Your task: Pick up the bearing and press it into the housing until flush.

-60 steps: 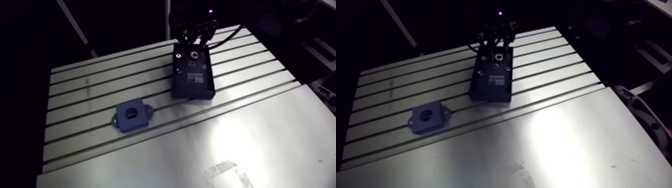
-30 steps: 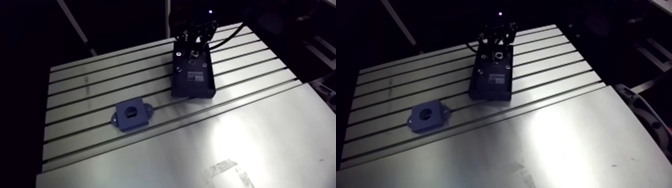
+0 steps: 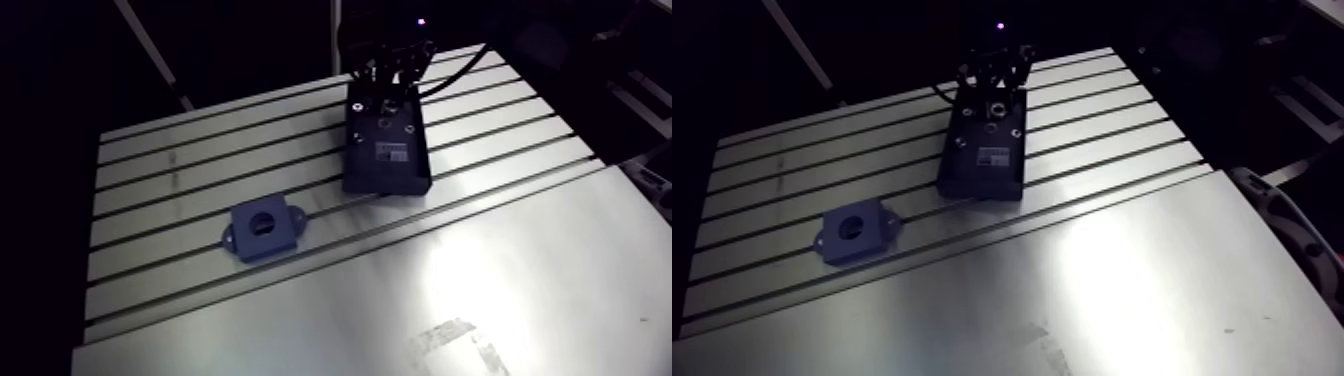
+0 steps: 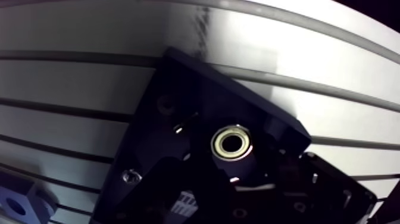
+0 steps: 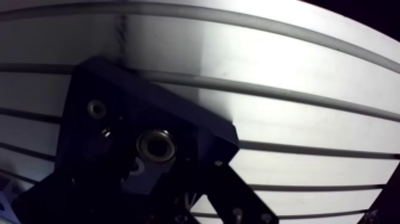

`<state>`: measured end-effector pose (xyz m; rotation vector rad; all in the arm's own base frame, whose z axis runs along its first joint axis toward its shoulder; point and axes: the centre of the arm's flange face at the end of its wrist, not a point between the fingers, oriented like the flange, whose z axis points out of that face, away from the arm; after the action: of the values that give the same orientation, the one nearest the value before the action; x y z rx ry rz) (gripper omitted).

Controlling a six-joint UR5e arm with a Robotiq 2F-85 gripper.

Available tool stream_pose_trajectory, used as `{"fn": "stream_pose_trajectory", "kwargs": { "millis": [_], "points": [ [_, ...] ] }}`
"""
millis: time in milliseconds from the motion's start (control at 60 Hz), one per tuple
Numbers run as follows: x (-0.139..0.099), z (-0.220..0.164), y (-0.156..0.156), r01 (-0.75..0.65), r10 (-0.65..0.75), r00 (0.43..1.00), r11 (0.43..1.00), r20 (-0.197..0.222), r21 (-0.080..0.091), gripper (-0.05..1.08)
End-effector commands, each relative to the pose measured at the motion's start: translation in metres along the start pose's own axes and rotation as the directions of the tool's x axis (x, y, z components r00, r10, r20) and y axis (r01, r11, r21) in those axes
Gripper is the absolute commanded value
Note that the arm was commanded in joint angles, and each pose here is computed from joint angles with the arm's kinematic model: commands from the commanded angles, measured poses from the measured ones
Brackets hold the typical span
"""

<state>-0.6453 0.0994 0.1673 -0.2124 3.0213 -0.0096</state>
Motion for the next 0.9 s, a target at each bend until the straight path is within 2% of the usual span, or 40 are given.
{"fn": "stream_pose_trajectory", "kwargs": {
  "millis": [17, 900],
  "points": [
    [-0.001, -0.001, 0.0, 0.0, 0.0, 1.0, 1.0, 0.0, 0.0, 0.51],
    [0.0, -0.012, 0.002, 0.0, 0.0, 1.0, 1.0, -0.013, -0.005, 0.63]
  ]
}}
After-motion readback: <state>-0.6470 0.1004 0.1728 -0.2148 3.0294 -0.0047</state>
